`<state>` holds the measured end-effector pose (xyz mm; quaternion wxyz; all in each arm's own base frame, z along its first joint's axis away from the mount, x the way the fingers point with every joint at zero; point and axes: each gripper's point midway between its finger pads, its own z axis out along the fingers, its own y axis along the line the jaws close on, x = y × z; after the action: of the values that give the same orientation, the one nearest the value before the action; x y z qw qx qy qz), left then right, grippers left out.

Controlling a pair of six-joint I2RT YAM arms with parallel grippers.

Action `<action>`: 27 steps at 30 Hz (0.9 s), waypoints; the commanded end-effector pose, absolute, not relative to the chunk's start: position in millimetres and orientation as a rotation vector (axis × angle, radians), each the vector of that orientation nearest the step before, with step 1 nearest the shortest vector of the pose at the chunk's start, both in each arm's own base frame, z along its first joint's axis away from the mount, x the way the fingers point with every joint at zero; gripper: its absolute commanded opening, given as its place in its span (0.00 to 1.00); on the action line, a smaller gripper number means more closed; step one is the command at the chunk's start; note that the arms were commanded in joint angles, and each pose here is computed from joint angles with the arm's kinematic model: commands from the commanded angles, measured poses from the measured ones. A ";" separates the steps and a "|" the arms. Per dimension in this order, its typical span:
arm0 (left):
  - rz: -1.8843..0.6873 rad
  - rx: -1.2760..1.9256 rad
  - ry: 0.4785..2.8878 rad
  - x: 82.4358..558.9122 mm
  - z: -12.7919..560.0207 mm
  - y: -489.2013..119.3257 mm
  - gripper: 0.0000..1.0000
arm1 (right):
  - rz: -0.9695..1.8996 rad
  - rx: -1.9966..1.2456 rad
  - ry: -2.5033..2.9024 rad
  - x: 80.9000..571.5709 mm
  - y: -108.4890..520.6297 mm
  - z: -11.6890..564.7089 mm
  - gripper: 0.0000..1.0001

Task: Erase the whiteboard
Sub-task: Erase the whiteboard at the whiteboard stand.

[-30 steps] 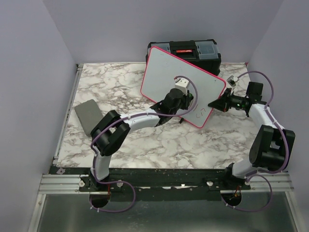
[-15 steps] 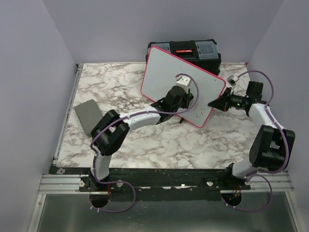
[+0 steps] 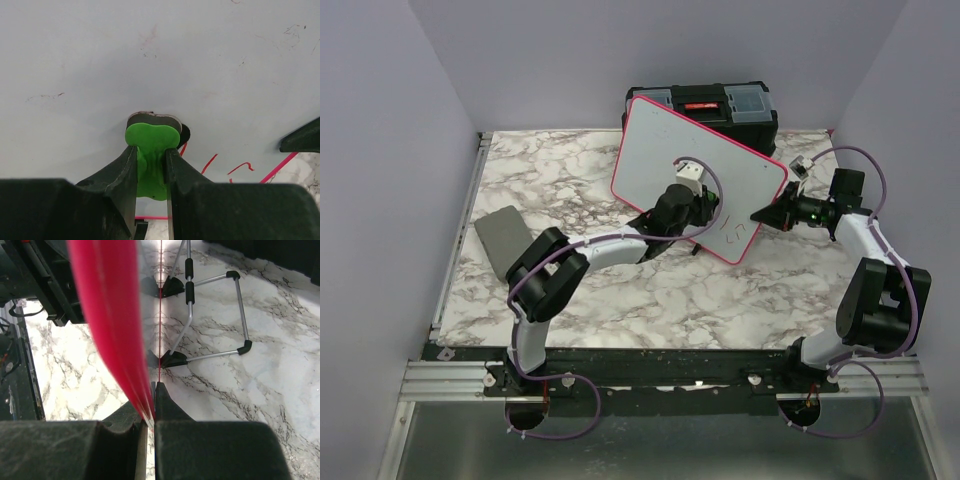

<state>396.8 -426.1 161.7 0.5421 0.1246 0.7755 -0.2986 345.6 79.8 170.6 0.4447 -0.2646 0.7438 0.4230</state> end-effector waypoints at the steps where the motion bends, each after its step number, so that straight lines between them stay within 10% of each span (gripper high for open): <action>1: -0.607 0.295 1.936 393.9 111.3 -405.5 0.00 | 1.202 -0.657 1.809 329.5 94.9 184.7 0.01; 27: -0.601 0.222 1.906 427.4 143.1 -375.9 0.00 | 1.199 -0.660 1.806 329.3 95.0 185.5 0.01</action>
<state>392.4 -413.4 134.6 0.5061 0.1423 0.8011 -0.2860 346.5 80.2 171.7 0.4496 -0.2738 0.7387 0.4210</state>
